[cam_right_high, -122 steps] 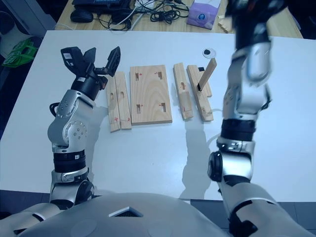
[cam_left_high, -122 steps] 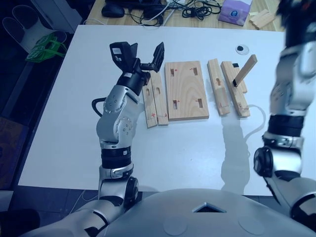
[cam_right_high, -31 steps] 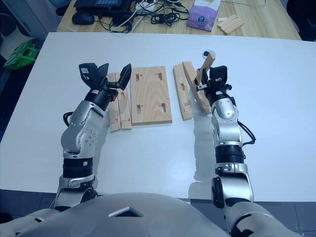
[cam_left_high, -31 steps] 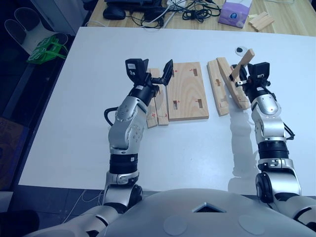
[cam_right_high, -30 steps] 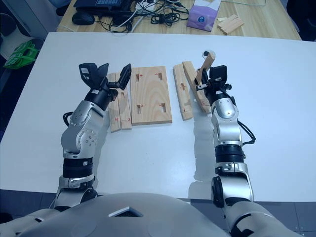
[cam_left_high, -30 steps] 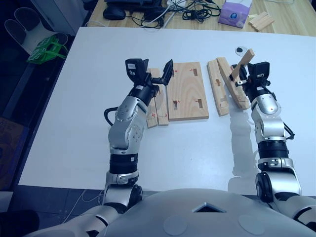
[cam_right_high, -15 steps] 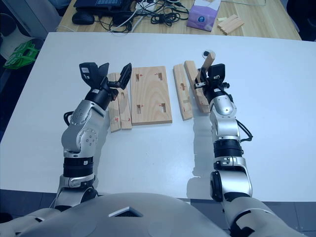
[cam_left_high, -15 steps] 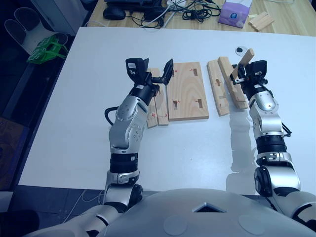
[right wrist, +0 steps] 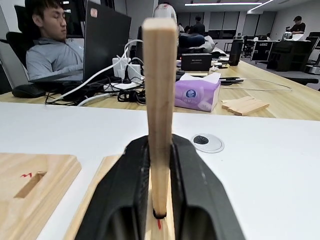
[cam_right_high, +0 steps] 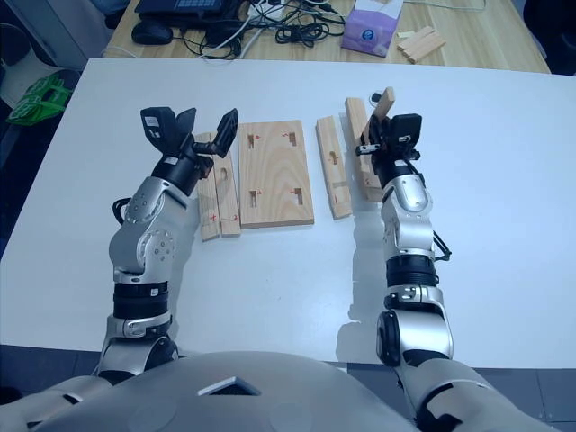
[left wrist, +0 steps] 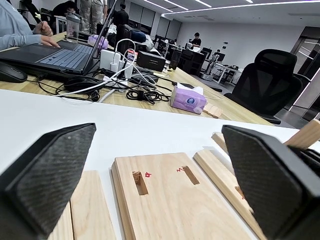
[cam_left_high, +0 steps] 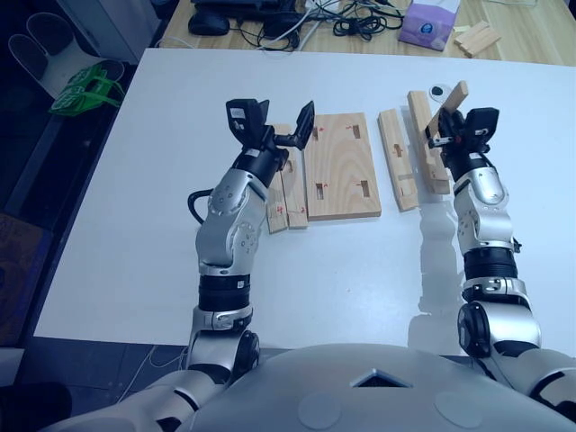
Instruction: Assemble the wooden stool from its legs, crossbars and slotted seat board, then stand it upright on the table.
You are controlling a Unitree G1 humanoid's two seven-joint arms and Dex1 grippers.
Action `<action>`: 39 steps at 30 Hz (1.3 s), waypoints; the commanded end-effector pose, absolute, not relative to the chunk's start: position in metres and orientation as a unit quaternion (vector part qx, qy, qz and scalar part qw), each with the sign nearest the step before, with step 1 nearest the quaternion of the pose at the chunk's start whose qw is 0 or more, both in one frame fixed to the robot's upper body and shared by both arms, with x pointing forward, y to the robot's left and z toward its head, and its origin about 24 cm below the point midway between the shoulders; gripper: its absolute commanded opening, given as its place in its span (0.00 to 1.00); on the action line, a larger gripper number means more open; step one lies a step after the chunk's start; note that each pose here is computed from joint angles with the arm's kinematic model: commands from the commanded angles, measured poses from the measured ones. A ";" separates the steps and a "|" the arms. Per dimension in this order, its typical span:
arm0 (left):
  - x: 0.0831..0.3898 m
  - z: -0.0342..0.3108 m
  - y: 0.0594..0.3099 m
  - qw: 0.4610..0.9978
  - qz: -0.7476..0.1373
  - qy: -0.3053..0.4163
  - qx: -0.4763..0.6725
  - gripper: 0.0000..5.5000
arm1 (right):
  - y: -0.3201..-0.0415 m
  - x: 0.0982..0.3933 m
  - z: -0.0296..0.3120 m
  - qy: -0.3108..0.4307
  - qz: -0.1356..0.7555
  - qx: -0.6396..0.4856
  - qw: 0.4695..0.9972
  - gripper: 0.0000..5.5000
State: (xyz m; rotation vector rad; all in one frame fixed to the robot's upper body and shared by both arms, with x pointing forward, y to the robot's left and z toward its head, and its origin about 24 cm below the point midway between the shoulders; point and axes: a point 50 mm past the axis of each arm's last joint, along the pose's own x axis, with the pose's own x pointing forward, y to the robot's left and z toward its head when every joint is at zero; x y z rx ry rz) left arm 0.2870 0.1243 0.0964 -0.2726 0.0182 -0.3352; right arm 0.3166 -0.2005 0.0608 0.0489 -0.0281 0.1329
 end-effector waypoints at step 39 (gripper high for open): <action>0.314 0.163 0.101 0.845 -0.283 0.189 -0.412 0.61 | -0.117 0.262 0.137 -0.141 0.416 0.132 0.889 0.07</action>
